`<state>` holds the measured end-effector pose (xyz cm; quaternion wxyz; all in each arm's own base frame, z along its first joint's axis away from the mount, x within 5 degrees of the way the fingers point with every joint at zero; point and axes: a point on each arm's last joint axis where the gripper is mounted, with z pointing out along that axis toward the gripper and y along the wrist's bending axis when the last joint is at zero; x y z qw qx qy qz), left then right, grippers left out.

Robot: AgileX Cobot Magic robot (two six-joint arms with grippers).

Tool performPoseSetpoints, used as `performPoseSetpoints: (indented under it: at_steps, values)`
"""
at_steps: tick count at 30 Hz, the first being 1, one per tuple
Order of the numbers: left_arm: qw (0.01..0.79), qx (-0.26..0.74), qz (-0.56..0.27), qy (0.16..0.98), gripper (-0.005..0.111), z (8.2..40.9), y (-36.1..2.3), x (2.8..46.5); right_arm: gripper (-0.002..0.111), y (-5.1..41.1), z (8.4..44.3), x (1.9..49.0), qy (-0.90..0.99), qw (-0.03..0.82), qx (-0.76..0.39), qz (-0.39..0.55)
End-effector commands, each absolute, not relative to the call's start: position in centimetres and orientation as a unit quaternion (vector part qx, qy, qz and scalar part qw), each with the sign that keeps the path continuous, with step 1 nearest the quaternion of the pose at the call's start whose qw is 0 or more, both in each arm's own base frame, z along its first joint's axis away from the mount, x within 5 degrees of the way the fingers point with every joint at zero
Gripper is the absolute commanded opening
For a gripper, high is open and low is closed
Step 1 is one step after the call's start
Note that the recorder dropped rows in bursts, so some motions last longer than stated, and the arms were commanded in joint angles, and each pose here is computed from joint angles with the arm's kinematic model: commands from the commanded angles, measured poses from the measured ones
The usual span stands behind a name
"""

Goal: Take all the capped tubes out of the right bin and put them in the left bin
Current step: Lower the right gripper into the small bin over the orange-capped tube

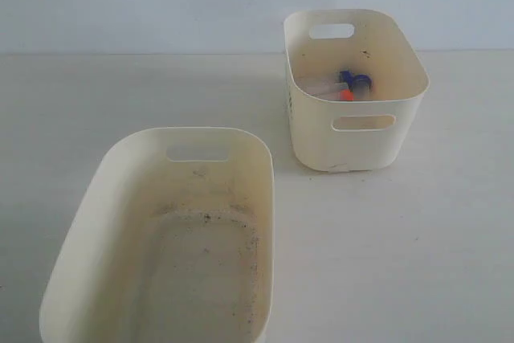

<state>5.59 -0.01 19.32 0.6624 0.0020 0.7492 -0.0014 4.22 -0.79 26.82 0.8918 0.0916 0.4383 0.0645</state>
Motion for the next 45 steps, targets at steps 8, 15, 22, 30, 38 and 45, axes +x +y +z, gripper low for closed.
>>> performPoseSetpoints:
  at_steps: [8,15,22,30,38,45]
  values:
    - [0.665,-0.004,-0.007,0.747,0.004,19.5,0.0,5.6,0.003,-0.2,34.9,10.9,0.803,0.592,0.06,0.038]
    - [0.665,-0.004,-0.007,0.747,0.004,19.5,0.0,5.6,0.003,0.1,31.8,17.4,0.925,0.361,0.088,0.082]
    - [0.665,-0.004,-0.007,0.747,0.004,19.5,0.0,5.6,0.003,2.0,33.8,24.6,0.907,0.388,-0.018,0.161]
    - [0.665,-0.004,-0.007,0.747,0.004,19.5,0.0,5.6,0.004,7.3,34.8,35.1,0.918,0.356,-0.086,0.152]
    - [0.665,-0.004,-0.007,0.747,0.004,19.5,0.0,5.6,0.04,8.5,29.3,43.9,0.935,0.197,-0.285,0.077]
    - [0.665,-0.004,-0.007,0.747,0.004,19.5,0.0,5.6,0.044,8.4,25.3,46.8,0.88,0.206,-0.429,0.016]
